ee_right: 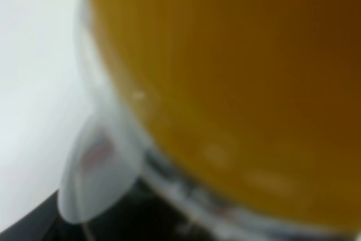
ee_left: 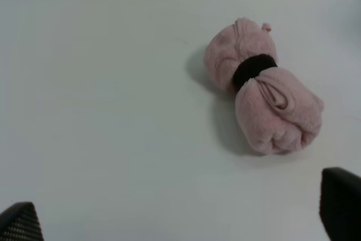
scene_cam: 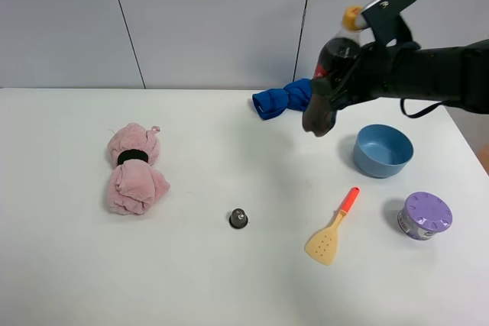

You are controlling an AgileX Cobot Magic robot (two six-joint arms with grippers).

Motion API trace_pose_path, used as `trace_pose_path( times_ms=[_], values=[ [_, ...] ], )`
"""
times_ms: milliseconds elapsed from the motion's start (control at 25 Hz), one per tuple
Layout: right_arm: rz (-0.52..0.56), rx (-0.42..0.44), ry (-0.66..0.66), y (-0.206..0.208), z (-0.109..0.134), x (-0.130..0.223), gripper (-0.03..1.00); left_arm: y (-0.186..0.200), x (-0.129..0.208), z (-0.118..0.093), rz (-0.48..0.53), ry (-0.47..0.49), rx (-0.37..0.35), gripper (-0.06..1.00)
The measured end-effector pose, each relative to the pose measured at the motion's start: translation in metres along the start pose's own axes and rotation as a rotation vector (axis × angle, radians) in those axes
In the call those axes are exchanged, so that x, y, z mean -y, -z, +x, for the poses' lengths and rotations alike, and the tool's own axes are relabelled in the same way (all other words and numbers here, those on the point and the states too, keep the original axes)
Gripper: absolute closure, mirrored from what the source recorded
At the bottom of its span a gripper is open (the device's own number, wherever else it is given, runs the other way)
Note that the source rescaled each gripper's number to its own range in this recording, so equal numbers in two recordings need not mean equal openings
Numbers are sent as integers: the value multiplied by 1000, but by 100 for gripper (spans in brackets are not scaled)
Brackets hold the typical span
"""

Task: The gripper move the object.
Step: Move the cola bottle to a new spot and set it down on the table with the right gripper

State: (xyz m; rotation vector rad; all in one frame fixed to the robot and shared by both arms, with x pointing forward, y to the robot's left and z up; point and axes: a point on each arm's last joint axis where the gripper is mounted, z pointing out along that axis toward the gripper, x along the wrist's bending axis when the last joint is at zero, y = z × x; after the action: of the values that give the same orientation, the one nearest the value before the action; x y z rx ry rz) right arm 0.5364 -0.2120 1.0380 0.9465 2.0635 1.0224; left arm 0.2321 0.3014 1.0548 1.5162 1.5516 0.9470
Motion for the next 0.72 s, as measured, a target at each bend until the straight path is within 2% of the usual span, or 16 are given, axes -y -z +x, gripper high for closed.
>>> trace_pose_path(
  times_ms=[240,400,720],
  values=[
    [26,118,-73,17,-44,16,97,0,0,0,0,0,0,-6],
    [45,179,-106,23,-64,26,97,0,0,0,0,0,0,-6],
    [51,190,-117,1,-85,21,97,0,0,0,0,0,0,-6]
  ],
)
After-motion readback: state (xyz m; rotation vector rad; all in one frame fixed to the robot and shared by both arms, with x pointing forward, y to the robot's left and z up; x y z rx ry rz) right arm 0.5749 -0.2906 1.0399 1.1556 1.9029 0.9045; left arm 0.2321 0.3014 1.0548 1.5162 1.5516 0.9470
